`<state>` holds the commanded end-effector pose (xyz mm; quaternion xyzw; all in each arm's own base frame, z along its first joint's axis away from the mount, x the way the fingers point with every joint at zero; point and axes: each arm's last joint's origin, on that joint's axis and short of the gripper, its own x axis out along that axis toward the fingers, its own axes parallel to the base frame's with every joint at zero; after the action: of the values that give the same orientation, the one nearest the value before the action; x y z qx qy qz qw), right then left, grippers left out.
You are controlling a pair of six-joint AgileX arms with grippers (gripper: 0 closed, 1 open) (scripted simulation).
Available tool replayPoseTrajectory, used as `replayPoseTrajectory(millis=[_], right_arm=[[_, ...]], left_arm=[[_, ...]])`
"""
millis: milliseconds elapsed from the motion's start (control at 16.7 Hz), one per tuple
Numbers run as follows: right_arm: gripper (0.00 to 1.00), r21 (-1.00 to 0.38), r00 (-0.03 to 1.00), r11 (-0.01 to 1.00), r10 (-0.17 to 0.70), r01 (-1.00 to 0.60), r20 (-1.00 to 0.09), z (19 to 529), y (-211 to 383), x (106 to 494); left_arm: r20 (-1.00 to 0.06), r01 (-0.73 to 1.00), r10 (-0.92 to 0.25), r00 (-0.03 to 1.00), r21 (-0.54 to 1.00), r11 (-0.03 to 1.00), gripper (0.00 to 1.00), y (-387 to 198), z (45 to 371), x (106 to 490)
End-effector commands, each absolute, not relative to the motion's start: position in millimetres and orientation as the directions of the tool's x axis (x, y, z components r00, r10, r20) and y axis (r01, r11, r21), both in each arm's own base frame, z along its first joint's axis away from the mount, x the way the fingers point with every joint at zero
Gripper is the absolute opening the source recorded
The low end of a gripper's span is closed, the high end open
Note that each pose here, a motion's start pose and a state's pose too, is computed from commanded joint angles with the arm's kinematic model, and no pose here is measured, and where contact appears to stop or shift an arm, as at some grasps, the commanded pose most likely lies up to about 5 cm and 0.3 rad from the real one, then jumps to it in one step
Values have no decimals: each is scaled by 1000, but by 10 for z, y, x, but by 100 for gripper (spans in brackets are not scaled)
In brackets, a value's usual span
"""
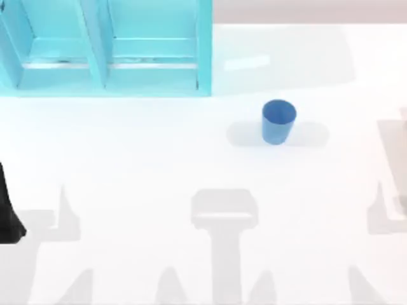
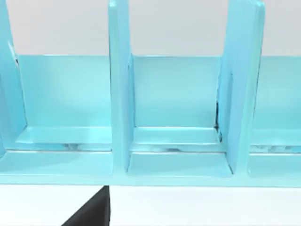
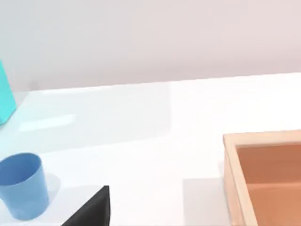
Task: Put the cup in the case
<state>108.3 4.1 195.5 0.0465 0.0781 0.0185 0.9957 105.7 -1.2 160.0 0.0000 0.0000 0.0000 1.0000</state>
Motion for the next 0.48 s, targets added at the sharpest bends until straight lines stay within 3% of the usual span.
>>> replayPoseTrajectory(millis=[240, 480], right_arm=[[100, 197, 926, 980, 98, -27, -363, 2489, 143, 1268], [100, 253, 793, 967, 138, 20, -593, 3036, 360, 1757]], left_arm=[[0, 0, 0, 1000, 0, 1000, 100, -12, 1600, 1057], [0, 0, 0, 1000, 0, 1000, 100, -12, 1600, 1057]])
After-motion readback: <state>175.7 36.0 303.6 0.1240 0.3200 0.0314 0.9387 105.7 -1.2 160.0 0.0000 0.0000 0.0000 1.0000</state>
